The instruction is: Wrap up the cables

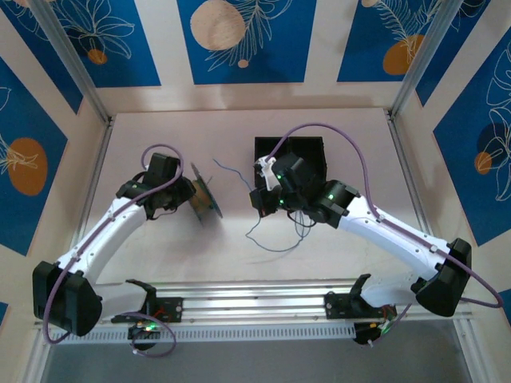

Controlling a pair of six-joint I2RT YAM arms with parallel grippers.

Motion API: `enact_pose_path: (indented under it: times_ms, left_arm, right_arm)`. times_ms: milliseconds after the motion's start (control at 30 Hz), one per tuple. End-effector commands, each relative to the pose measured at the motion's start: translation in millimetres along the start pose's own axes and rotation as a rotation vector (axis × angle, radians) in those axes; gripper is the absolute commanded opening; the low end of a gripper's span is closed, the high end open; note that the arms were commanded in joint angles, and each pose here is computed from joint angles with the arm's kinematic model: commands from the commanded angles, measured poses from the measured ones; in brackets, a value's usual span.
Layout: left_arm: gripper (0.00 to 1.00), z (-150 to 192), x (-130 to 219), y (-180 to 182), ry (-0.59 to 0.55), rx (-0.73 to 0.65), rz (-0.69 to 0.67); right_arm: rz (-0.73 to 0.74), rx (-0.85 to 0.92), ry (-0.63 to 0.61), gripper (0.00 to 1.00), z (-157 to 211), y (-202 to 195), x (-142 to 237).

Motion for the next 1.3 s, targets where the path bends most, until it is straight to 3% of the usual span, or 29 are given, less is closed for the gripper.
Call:
enact_pose_path:
  times_ms: [0,300,700,867,1167,1267]
  left_arm:
    - [0.29,-2,5,-7,-0.041,0.041,0.027]
    - [0.57,0,5,-18,-0.035,0.038,0.029]
    - [0.65,-14,54,-21,-0.154,0.098,0.108]
    - [1.0,-15,68,-20,-0.192,0.069,0.141]
    - [1.0,11,44,-29,-0.065,0.009,0.133]
    - [0.92,13,33,-27,-0.043,-0.001,0.094]
  right_arm:
    - [0.008,-0.012,-0.022,0.0,-1,1,0]
    - [0.019,0.006,0.033,0.0,13,7,-17]
    - [0.124,-0.19,0.094,0.0,45,21,-57]
    - [0.154,-0.21,0.1,0.0,51,30,-75]
    - [0.103,-0.196,0.098,0.0,50,46,-101]
    - [0.066,-0.195,0.095,0.0,48,52,-104]
Point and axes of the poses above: each hand's point on the last joint's axis, 136 mm out from that joint toward the fingers, its own x axis back along the fingers, its own y axis along the line the jaws close on, z = x × y, the point moved 5 cm from there along x, back along the fingers, and after that the axes turned 2 degrees about x, right-handed, at the moved point
